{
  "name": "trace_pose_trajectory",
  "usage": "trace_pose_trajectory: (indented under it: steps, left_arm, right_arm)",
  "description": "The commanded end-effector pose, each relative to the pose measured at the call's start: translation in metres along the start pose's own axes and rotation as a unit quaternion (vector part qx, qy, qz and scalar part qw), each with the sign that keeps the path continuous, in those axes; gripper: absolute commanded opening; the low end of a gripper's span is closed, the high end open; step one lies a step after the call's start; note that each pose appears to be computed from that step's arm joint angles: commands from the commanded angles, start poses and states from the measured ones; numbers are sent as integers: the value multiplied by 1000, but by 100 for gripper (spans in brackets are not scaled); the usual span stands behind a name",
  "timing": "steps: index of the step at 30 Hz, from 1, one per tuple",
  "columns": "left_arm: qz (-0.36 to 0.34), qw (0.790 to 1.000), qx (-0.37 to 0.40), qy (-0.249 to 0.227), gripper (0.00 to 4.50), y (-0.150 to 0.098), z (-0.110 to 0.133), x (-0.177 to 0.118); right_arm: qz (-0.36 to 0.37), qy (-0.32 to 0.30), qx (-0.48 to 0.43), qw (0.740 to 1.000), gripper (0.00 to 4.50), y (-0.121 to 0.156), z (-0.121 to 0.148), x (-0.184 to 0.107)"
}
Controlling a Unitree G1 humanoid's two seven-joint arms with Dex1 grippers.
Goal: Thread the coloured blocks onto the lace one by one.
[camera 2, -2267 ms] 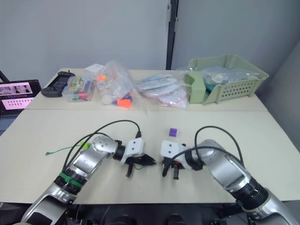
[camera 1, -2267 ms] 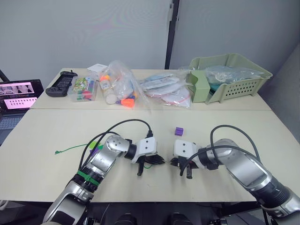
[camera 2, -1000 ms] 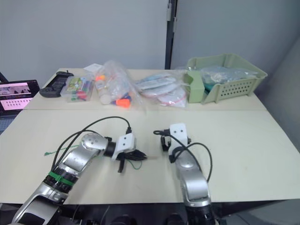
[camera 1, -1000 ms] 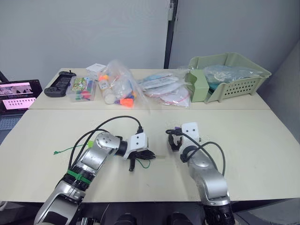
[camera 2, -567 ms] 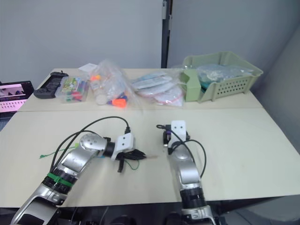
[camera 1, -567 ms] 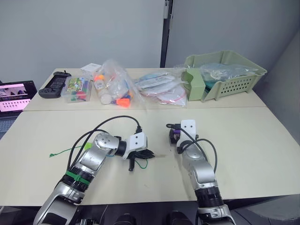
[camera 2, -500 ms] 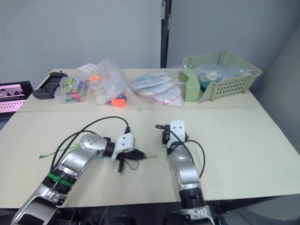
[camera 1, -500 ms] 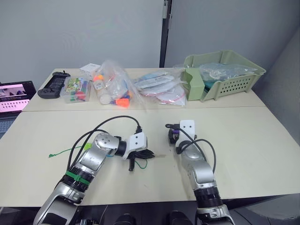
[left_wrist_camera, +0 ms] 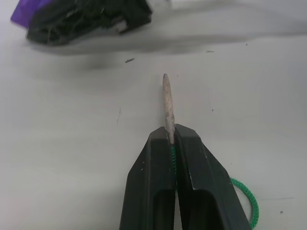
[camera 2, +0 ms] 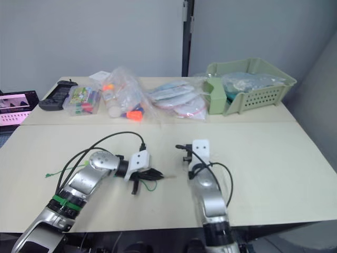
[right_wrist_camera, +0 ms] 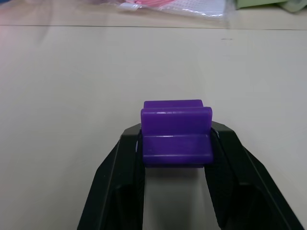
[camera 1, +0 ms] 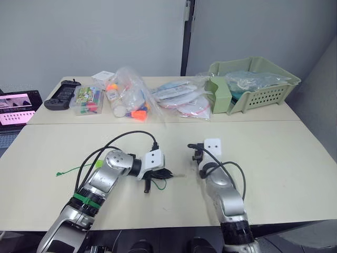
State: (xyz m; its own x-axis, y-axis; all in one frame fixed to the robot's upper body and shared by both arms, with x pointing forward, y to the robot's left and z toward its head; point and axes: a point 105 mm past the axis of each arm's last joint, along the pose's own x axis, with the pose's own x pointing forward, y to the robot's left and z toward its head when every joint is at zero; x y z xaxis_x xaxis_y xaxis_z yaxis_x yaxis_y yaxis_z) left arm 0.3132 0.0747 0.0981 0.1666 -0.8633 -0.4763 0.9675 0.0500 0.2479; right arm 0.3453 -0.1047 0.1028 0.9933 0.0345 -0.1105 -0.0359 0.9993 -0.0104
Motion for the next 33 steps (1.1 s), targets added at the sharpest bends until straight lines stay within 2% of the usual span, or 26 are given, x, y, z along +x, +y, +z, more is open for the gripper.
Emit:
trace_pose_trajectory:
  steps: [1,5,10,14,18,19,23,24,26,27,29,31,33]
  left_arm:
    - [15,1000,13,-13,0,7,9,-5]
    - [16,1000,13,-13,0,9,9,-5]
    - [12,1000,16,-7,0,12,9,-7]
    - [11,1000,17,-4,0,12,8,-8]
    - [10,1000,17,-3,0,11,8,-8]
    - [10,1000,17,-3,0,11,8,-8]
    - [11,1000,16,-4,0,11,8,-7]
    - [11,1000,16,-5,0,11,8,-7]
    - [11,1000,16,-5,0,11,9,-7]
    - [11,1000,16,-6,0,11,9,-7]
    - [12,1000,15,-7,0,11,9,-6]
    - [13,1000,16,-8,0,11,10,-6]
    - [13,1000,15,-10,0,10,11,-5]
  right_arm:
    - [21,-7,31,999,117,16,10,-36]
    - [31,25,32,999,117,24,-2,-59]
    - [39,120,66,990,117,35,-49,-78]
    - [54,127,84,987,117,39,-53,-76]
    - [44,89,94,991,117,34,-41,-73]
    - [43,75,95,992,224,33,-35,-72]
    - [63,-26,53,996,354,26,6,-74]
    - [75,-44,36,996,398,25,14,-77]
    - [94,-60,16,994,446,24,21,-82]
    - [101,-63,10,993,446,24,22,-83]
    - [173,-91,-28,980,446,30,37,-91]
    - [258,-110,-53,958,446,38,50,-100]
    - [352,-93,-64,929,446,41,51,-106]
